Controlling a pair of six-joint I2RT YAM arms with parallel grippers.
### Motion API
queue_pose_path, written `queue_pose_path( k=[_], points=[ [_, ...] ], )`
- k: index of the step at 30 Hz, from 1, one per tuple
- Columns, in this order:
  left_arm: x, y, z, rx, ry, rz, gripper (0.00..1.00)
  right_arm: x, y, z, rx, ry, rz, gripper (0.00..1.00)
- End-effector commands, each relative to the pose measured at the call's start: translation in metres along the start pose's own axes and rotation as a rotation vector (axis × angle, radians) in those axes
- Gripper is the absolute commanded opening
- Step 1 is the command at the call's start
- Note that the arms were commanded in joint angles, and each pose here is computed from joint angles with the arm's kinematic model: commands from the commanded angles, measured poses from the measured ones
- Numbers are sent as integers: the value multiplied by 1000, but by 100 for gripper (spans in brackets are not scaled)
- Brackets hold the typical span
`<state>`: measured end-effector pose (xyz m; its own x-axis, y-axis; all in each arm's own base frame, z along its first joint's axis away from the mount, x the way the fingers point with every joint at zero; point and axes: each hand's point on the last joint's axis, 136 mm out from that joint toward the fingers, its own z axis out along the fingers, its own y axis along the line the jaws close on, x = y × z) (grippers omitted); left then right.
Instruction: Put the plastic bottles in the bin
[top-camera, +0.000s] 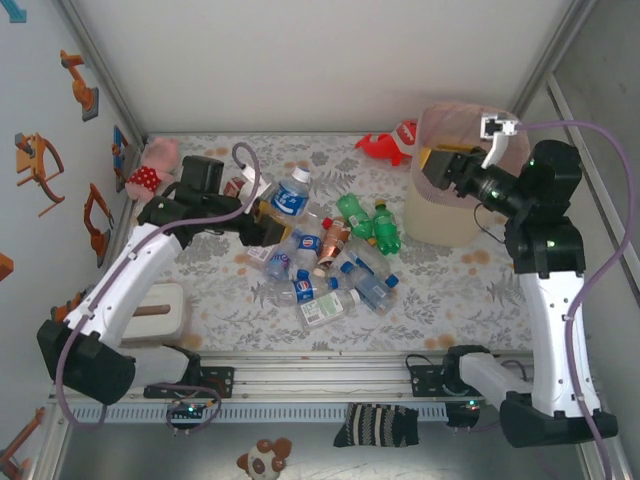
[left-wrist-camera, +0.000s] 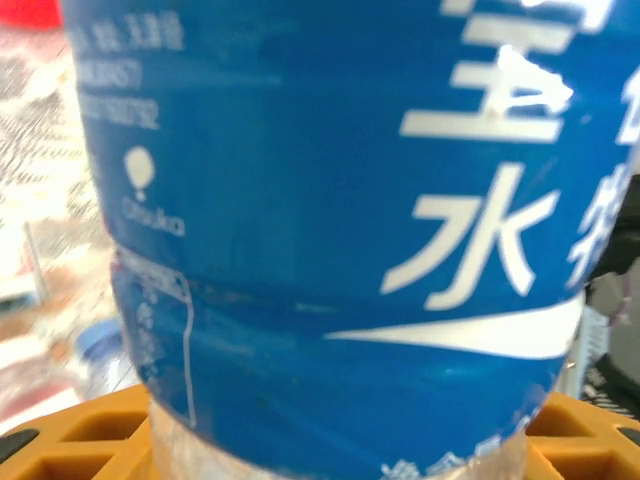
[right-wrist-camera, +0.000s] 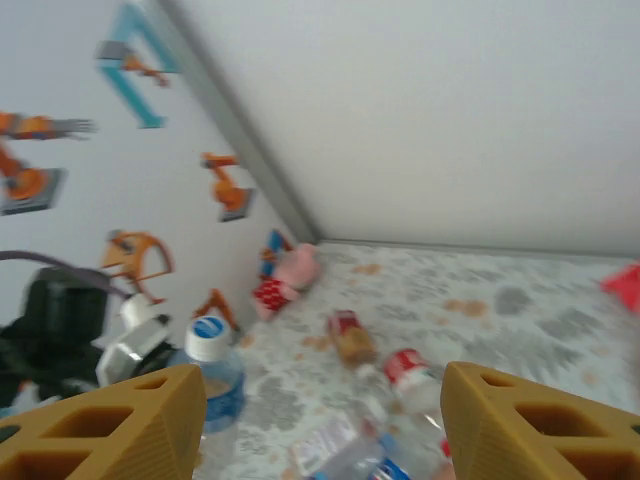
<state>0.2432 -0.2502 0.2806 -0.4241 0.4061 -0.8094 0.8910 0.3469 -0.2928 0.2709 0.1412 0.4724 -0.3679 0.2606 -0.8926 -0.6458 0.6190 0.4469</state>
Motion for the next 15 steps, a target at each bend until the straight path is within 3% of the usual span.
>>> queue_pose_path(
  k=[1,6,15],
  points=[
    [-33,-36,-5,122,-134,75,56,-22,59,0,-224,-83,-119,63],
    [-49,-69,-4,213,-192,142,56,-9,102,12,-416,-49,-195,63],
    [-65,-111,7,328,-220,226,56,17,138,41,-586,59,-229,63]
  ],
)
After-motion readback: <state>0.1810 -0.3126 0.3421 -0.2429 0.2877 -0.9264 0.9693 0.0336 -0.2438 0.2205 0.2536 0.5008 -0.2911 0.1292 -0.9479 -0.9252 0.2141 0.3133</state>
